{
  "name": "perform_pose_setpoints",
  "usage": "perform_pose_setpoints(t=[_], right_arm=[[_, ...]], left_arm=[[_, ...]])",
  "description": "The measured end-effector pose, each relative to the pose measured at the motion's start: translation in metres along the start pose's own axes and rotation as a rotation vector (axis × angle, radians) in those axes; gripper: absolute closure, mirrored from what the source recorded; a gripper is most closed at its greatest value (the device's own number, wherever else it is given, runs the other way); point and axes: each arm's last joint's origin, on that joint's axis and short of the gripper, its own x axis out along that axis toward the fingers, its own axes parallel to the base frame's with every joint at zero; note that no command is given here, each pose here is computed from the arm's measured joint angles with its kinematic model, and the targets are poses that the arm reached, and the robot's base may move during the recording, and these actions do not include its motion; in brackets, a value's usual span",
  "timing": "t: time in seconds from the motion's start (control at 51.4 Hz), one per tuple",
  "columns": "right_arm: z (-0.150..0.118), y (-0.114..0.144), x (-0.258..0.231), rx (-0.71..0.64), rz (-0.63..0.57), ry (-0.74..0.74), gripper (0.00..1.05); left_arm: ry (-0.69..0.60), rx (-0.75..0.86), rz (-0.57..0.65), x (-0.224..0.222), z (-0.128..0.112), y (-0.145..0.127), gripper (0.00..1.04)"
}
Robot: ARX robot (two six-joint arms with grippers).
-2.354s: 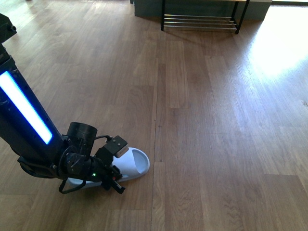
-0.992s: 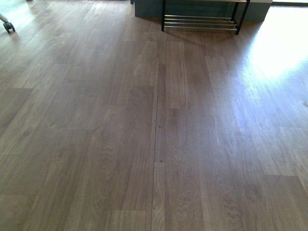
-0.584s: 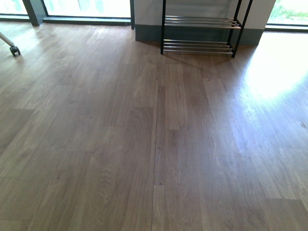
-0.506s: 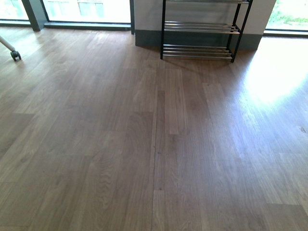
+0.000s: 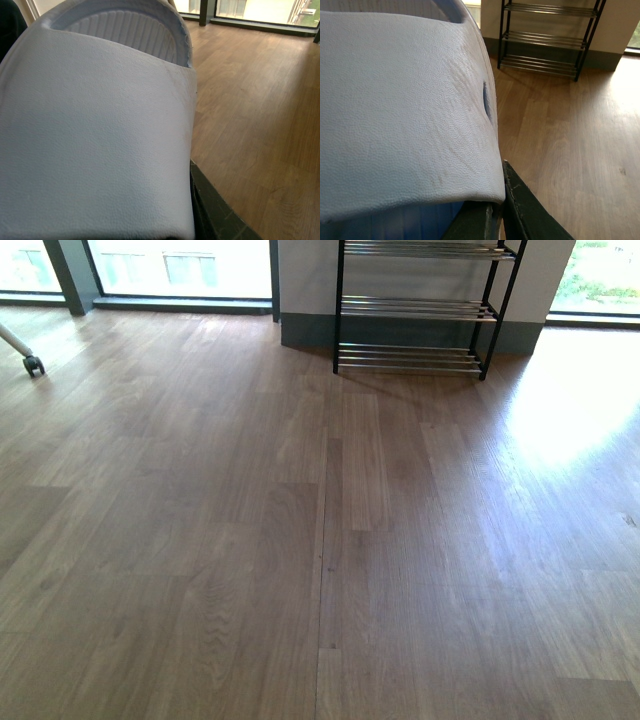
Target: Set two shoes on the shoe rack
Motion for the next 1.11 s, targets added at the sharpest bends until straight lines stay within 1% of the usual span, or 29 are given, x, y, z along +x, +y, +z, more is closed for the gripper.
perform_pose_setpoints(t=[1.109], right_arm=[[-0.0004,0.0,0.0001,0.001,0.001,0.001,1.03]], left_arm=[[-0.001,-0.002,-0.002,-0.0001,0.0006,-0.0001,1.03]])
